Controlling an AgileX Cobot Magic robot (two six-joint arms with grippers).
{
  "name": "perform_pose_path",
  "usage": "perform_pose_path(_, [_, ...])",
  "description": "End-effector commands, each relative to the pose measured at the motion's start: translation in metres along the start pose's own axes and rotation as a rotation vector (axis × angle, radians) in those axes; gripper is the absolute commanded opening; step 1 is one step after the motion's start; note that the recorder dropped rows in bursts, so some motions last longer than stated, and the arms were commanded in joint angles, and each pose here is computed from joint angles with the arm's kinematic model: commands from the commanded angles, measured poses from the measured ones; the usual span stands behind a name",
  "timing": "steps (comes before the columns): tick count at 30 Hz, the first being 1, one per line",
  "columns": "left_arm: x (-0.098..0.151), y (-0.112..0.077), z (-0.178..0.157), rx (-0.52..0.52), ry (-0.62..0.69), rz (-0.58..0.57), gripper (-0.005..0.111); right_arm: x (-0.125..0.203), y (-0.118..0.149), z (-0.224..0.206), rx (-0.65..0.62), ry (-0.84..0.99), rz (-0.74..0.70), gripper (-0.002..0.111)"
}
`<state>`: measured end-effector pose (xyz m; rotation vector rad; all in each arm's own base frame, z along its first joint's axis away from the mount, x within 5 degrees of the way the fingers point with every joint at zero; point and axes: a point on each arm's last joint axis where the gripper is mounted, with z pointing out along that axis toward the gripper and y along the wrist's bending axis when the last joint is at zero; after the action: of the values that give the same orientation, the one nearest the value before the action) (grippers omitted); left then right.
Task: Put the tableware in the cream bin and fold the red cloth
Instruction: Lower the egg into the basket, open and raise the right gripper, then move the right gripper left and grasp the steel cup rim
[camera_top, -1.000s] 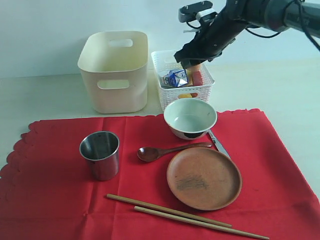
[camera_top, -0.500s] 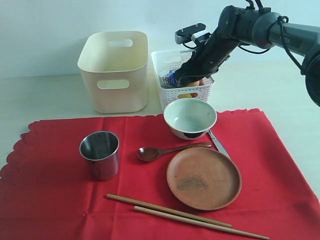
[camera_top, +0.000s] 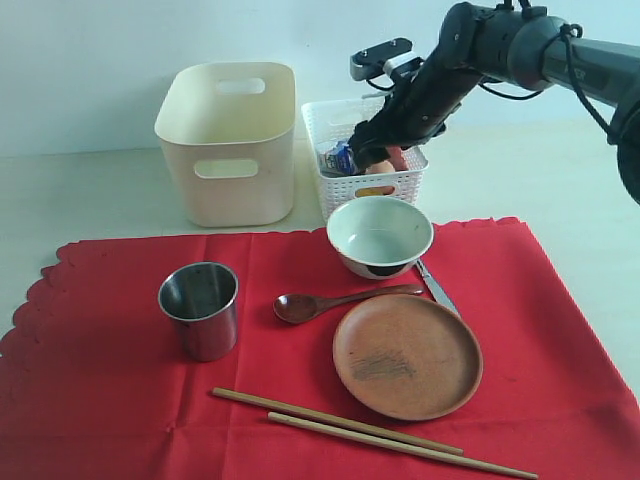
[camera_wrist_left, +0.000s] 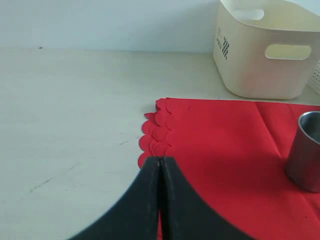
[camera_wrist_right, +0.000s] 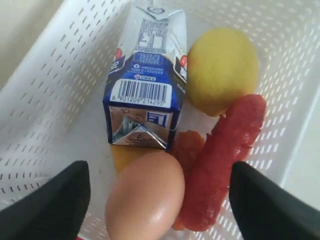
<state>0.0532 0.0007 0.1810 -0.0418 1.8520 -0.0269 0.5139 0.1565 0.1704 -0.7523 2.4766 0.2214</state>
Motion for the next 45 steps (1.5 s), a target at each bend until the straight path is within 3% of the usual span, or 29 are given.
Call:
perform_pose_path(1, [0.0,0.0,0.0,-0.001,-0.015,-0.001,0.0,-0.012,0.0,-0.028,0.011,-0.031,-0.024,0.074])
perform_pose_path(20, [0.0,0.0,0.0,-0.001,-0.015,-0.001,0.0,-0.005,0.017,-0.085,-0.106,0.186,-0.043,0.071])
perform_pose_path(33, [0.0,0.0,0.0,-0.001,-0.015,-0.001,0.0,-0.02,0.038,-0.114,-0.27,0.067,0.082,0.064])
perform_pose_path(45, [0.0,0.0,0.0,-0.001,-0.015,-0.001,0.0,-0.023,0.113,-0.146,-0.352,0.057,-0.125,0.064])
